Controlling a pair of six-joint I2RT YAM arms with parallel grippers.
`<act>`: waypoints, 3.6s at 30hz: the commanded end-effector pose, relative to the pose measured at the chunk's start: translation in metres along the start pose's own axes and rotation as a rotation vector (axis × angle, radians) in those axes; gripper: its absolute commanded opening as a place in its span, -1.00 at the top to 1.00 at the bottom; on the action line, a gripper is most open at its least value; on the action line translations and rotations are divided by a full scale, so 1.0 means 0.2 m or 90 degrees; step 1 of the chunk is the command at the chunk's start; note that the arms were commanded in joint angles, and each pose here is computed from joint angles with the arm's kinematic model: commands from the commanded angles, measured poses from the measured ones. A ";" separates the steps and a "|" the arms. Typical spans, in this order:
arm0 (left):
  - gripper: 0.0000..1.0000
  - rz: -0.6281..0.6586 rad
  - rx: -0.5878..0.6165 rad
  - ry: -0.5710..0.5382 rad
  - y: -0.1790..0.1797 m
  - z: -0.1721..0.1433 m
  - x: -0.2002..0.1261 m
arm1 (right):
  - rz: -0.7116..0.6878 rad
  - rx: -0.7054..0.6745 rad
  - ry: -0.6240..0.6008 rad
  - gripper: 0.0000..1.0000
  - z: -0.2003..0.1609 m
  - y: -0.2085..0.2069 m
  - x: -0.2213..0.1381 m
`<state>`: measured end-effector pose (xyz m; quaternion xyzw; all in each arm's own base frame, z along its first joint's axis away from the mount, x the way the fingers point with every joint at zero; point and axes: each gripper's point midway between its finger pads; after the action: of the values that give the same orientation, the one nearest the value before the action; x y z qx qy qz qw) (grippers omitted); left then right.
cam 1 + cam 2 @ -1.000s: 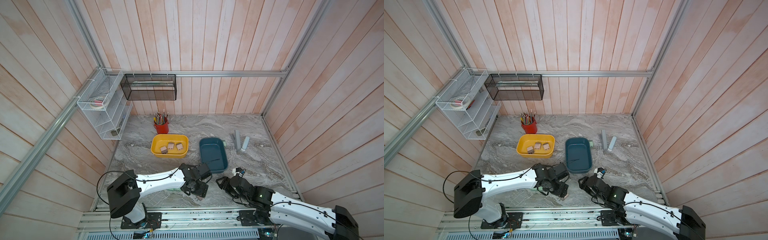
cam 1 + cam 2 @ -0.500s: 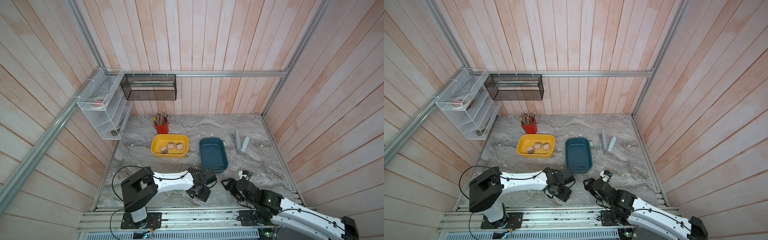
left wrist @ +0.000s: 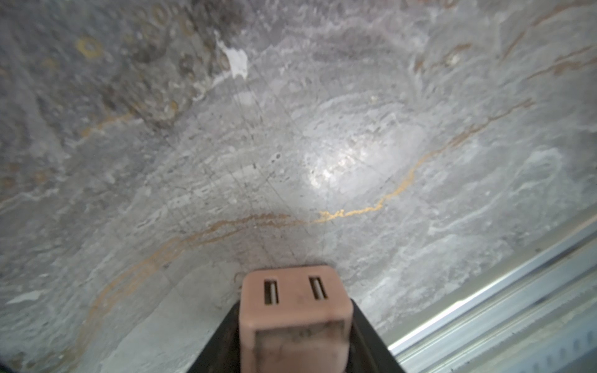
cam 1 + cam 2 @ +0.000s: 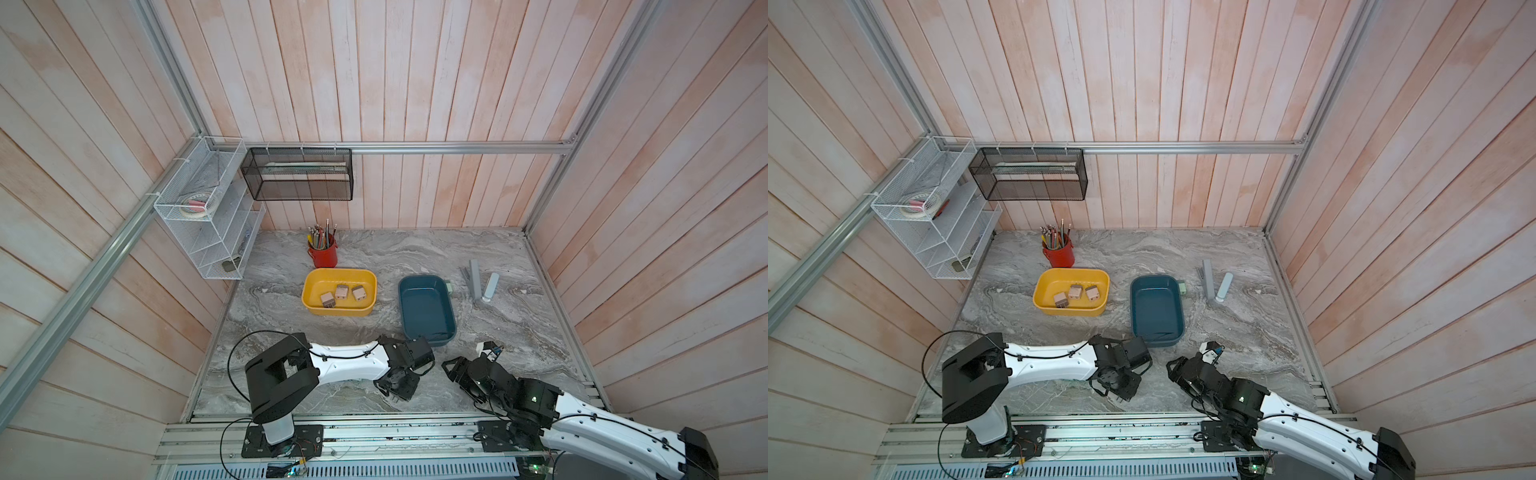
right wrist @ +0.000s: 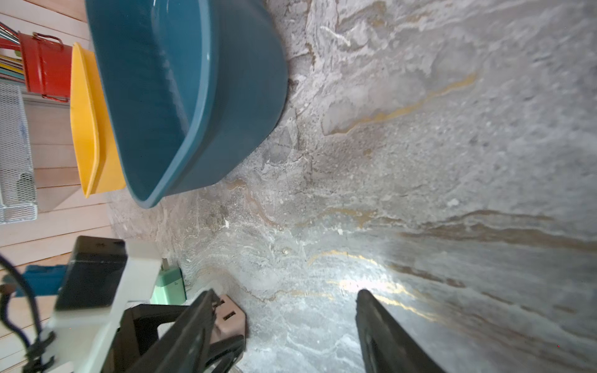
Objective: Place the plugs by color into the storage box
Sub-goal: Pick up the plug from the center of the board, then place the plug in the storage box, then move the storage box to the center of the board.
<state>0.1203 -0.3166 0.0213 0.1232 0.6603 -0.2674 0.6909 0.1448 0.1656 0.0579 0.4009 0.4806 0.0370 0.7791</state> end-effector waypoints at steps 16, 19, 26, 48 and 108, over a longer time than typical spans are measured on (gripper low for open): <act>0.19 -0.015 -0.143 -0.059 0.31 0.19 -0.26 | 0.014 -0.024 0.007 -0.43 -0.01 0.13 0.06; 0.19 -0.013 -0.163 -0.082 0.40 0.27 -0.36 | 0.013 -0.033 0.011 -0.44 -0.01 0.15 0.08; 0.19 0.017 -0.206 -0.137 0.74 0.51 -0.58 | 0.012 -0.057 0.037 -0.44 0.00 0.19 0.14; 0.19 0.033 -0.312 -0.136 1.40 0.98 -0.34 | -0.002 -0.098 0.103 -0.46 -0.02 0.24 0.24; -0.44 -0.050 -0.456 -0.215 1.05 0.37 -0.96 | 0.012 -0.285 0.203 -0.10 0.34 0.85 0.71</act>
<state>0.3025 -0.1446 0.1739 -0.1982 0.5934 -0.0656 0.7774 0.3420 0.2929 0.0879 0.2241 0.5522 0.1905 0.7801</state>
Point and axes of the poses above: each gripper's point midway between its finger pads, its own x axis out along the fingers, its own y axis along the line the jaws close on, z = x × y
